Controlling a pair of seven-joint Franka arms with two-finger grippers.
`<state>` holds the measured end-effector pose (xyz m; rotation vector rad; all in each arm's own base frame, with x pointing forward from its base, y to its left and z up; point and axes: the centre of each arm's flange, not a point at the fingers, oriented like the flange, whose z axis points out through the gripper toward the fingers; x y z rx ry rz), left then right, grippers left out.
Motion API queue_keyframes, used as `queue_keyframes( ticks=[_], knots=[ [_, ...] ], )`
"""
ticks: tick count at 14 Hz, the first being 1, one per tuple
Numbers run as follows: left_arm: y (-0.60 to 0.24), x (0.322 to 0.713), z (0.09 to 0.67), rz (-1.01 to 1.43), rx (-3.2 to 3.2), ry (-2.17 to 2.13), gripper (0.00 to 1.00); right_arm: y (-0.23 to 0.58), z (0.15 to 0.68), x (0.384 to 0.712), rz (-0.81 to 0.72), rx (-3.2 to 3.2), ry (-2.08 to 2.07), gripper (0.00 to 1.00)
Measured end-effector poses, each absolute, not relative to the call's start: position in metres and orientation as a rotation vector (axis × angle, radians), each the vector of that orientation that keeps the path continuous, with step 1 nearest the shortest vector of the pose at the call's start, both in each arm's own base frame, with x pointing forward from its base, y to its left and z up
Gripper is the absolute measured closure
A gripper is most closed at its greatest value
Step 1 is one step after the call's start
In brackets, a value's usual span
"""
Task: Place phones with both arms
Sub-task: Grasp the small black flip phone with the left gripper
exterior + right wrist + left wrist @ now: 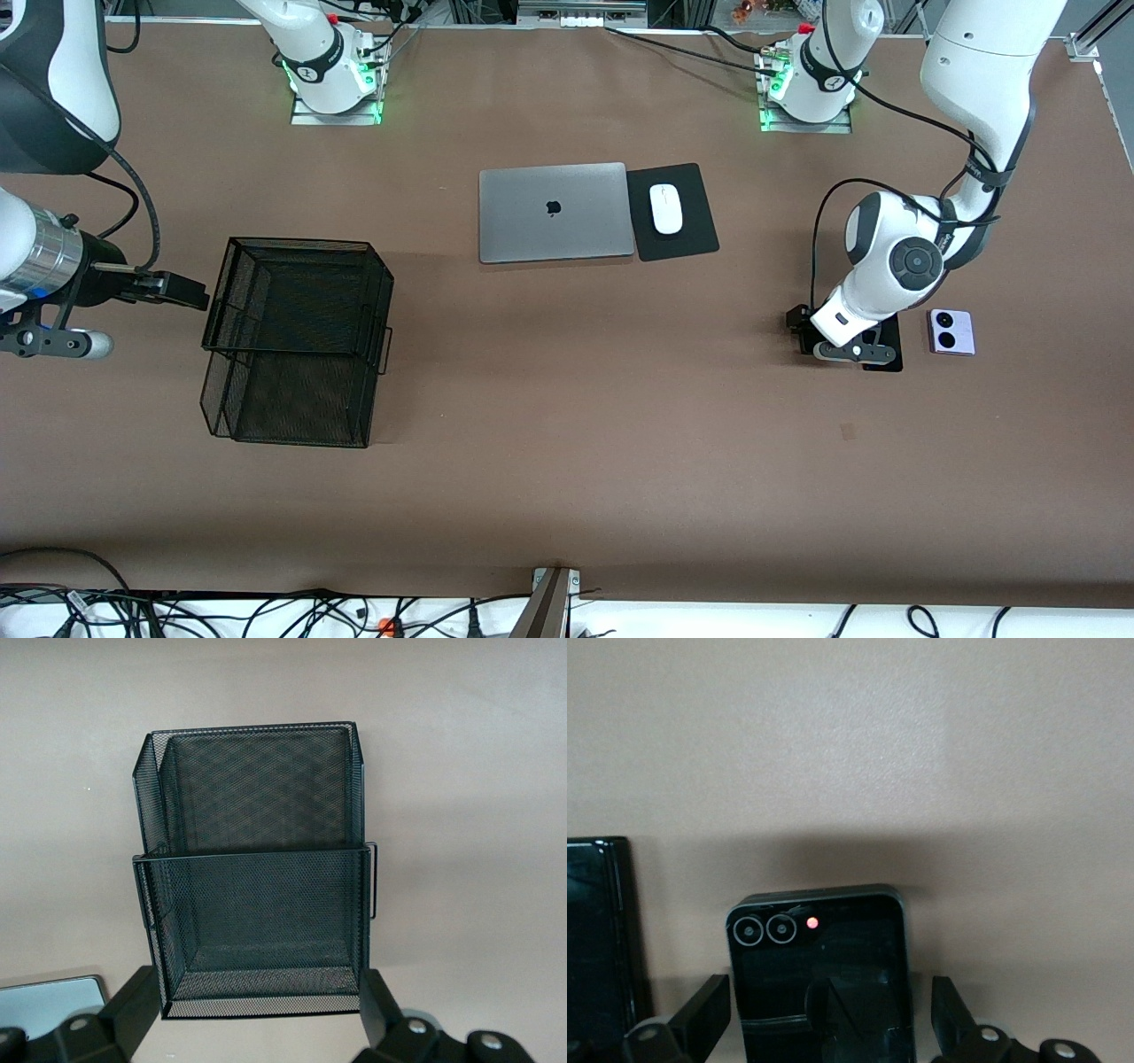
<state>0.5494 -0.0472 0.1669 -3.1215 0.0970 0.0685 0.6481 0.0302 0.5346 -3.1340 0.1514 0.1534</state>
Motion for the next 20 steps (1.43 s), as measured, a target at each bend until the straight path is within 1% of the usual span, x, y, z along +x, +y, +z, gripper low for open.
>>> queue_keyframes(
  ticks=[8,9,10,12,13,20],
  knots=[
    [-0.046,0.545,0.157,0.044,-3.125,0.096,0.01,0.03,0.535,0.648,0.153,-3.134,0.151,0.0],
    [-0.046,0.545,0.157,0.041,-3.125,0.095,0.03,0.03,0.535,0.648,0.153,-3.134,0.151,0.0],
    [-0.046,0.545,0.157,0.041,-3.125,0.093,0.03,0.03,0.535,0.648,0.153,-3.134,0.151,0.0],
    [-0.043,0.547,0.161,0.025,-3.125,0.081,0.16,0.03,0.535,0.648,0.154,-3.134,0.151,0.0],
    [-0.042,0.548,0.162,0.022,-3.126,0.078,0.18,0.03,0.535,0.648,0.154,-3.134,0.151,0.0],
    [-0.034,0.553,0.164,0.03,-3.124,0.02,0.19,0.03,0.535,0.648,0.154,-3.134,0.151,0.0]
  ],
)
